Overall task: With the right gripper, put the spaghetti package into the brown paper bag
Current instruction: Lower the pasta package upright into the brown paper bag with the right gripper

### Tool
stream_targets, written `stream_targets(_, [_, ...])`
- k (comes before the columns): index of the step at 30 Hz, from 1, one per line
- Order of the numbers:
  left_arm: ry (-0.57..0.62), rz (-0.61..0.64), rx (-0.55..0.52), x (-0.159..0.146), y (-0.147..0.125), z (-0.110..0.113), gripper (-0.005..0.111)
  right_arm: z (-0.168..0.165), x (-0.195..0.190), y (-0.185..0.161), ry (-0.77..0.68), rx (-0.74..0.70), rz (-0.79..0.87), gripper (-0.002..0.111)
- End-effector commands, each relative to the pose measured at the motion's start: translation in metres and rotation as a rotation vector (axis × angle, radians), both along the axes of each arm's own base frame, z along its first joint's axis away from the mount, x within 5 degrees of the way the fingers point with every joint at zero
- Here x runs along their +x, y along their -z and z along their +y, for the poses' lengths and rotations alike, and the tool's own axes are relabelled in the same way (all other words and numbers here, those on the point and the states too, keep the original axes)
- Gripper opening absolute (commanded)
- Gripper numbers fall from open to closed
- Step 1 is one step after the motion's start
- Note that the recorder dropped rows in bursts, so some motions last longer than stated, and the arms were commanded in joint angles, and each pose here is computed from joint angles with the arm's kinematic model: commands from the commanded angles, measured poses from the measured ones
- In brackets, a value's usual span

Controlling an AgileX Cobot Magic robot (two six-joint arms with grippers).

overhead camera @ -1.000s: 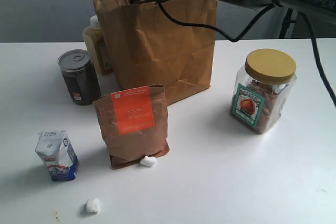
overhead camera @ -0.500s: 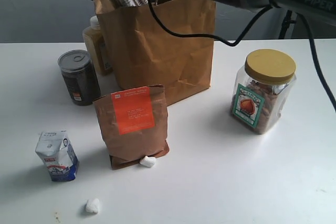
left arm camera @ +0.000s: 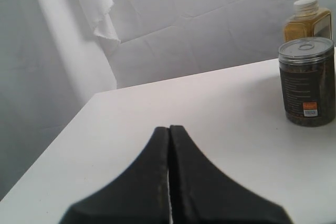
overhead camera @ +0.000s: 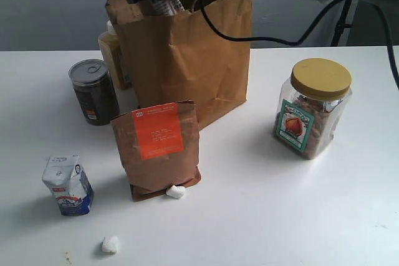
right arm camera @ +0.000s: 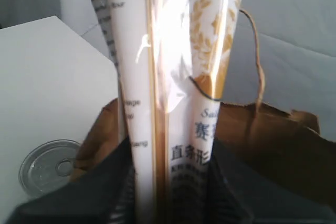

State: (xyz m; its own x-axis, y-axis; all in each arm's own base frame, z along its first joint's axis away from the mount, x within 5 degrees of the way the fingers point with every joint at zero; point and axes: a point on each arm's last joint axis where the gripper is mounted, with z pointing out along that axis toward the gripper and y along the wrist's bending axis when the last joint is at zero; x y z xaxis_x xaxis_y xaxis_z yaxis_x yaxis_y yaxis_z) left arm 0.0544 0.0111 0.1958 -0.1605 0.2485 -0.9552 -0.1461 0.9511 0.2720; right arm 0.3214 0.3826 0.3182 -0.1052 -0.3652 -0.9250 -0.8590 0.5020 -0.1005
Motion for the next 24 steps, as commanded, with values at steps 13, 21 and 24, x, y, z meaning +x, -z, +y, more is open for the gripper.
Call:
stream_targets(13, [0.002, 0.000, -0.008, 0.000, 0.001, 0.000, 0.000, -0.030, 0.020, -0.003, 0.111, -0.072, 0.125, 0.000])
stream_targets(21, [0.002, 0.000, -0.008, 0.000, 0.001, 0.000, 0.000, -0.032, 0.014, 0.008, 0.080, -0.160, 0.208, 0.036])
stream_targets(24, [0.002, 0.000, -0.008, 0.000, 0.001, 0.000, 0.000, -0.034, 0.010, 0.012, 0.064, -0.205, 0.249, 0.049])
